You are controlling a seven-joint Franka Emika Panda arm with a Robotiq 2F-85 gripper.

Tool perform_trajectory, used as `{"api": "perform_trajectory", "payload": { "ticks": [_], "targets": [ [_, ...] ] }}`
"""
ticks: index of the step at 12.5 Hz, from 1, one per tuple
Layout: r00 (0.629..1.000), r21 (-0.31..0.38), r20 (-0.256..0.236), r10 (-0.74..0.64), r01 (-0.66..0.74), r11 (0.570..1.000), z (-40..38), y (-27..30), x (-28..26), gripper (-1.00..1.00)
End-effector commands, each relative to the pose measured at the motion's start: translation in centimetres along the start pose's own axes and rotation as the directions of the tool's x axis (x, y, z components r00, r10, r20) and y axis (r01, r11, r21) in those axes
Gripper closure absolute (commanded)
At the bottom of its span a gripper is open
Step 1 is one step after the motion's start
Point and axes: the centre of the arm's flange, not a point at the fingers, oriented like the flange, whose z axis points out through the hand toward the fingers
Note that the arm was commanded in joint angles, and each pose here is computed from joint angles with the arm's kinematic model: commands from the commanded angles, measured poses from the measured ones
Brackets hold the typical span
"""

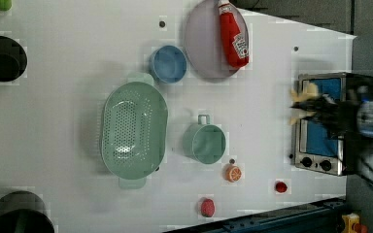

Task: Pick banana from table and place on oven.

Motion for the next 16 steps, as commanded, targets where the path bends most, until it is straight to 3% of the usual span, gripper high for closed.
{"api": "perform_trajectory", "payload": {
  "ticks": [1, 4, 7, 10, 16],
  "targets": [
    [0.995, 0.01, 0.019, 0.102, -0.102, 0.995, -7.6, 3.0, 1.1, 0.48],
    [0.985, -0.006, 0.05, 0.167, -0.167, 0.986, -10.3, 7.4, 3.5, 0.48],
    [0.993, 0.0, 0.048, 0.105, -0.105, 0.994, -10.0, 12.2, 7.7, 0.48],
    [0.993, -0.037, 0.033, 0.113, -0.112, 0.993, -9.2, 16.1, 12.6, 0.48],
    [0.992, -0.146, 0.029, -0.124, 0.127, 0.981, -6.3, 21.0, 22.5, 0.48]
  ]
}}
